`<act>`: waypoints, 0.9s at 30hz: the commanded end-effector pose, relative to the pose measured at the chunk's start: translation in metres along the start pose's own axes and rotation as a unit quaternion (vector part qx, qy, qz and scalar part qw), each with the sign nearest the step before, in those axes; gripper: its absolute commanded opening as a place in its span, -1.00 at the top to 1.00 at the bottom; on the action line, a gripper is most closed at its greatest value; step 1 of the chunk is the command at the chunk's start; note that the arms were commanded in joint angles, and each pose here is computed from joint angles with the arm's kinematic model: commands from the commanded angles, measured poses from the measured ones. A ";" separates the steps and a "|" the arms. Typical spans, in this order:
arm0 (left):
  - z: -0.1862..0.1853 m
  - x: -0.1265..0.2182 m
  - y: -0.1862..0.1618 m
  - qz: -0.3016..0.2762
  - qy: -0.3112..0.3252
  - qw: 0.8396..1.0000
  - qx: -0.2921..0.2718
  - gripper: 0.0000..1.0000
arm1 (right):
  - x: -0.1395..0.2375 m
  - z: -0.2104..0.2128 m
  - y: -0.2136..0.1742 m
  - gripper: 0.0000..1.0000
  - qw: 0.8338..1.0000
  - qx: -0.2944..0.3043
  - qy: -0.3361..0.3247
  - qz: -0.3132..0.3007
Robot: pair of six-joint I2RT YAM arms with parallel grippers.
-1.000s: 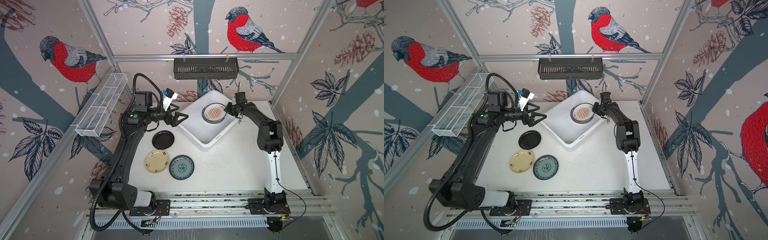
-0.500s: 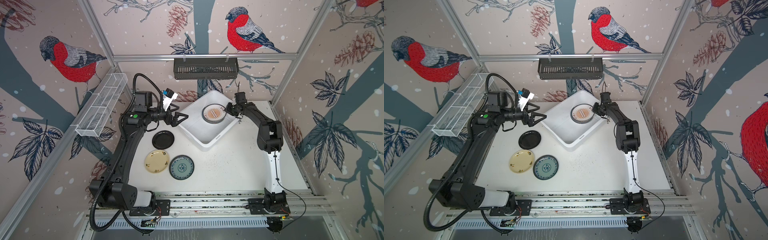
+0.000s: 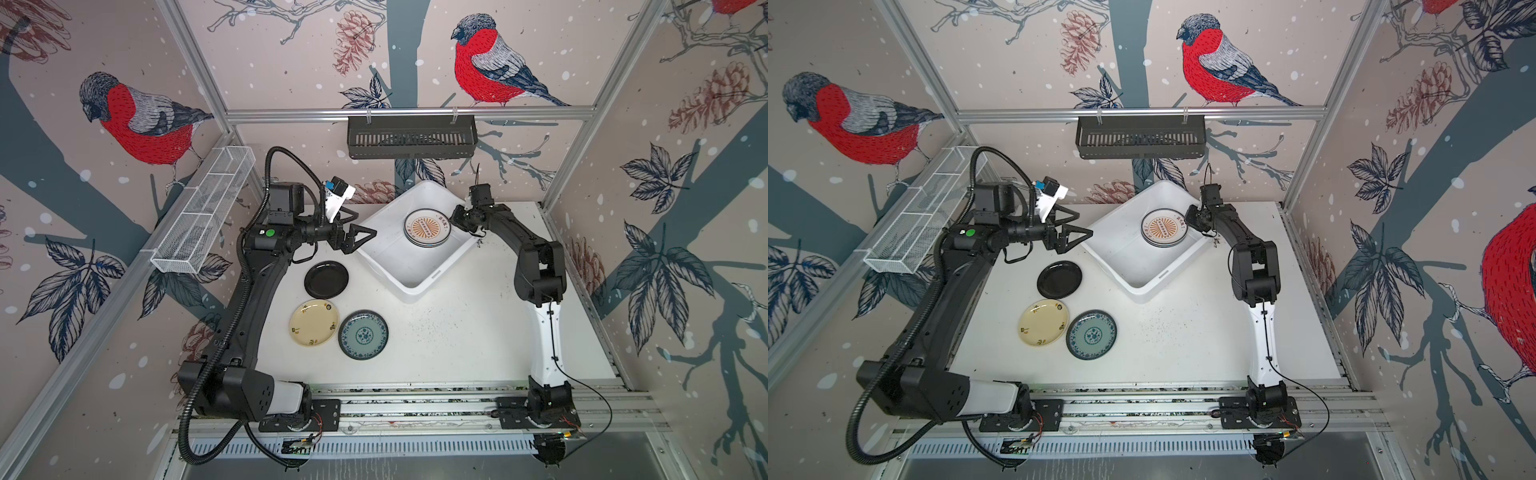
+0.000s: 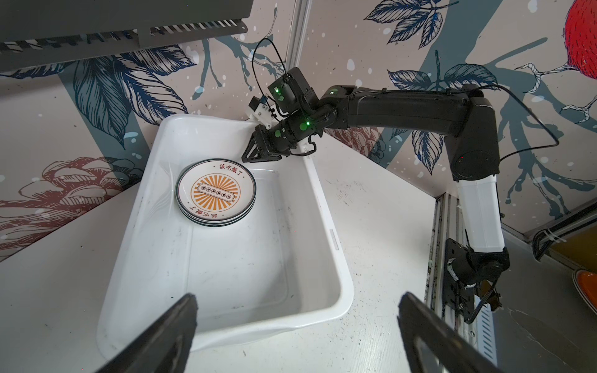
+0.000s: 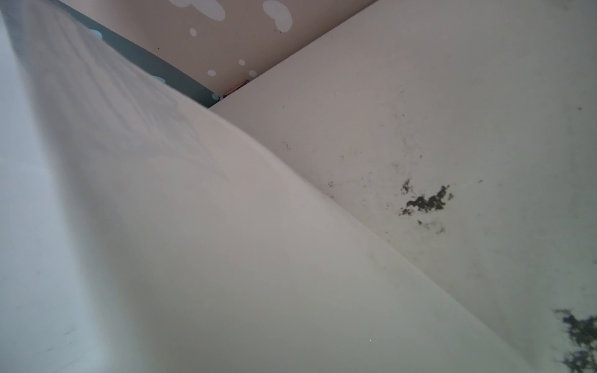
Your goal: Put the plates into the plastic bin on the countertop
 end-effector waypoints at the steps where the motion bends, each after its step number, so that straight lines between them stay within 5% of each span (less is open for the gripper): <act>1: -0.002 0.000 0.003 -0.007 -0.010 1.000 -0.007 -0.92 | 0.022 0.010 0.001 0.45 1.000 0.007 -0.004 -0.006; 17: 0.017 0.001 0.006 -0.010 0.050 0.999 -0.001 -0.93 | 0.149 0.075 0.003 0.50 0.989 0.082 0.088 -0.088; 27: 0.017 0.005 0.007 -0.032 0.067 0.997 0.022 -0.94 | 0.214 0.103 -0.083 0.51 0.975 0.141 0.157 -0.075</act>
Point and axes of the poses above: each gripper's point midway between its finger pads, its own x axis back along the fingers, its own z axis along the line the jaws close on, y = z × x, the point moved 1 cm from there along x, back along the fingers
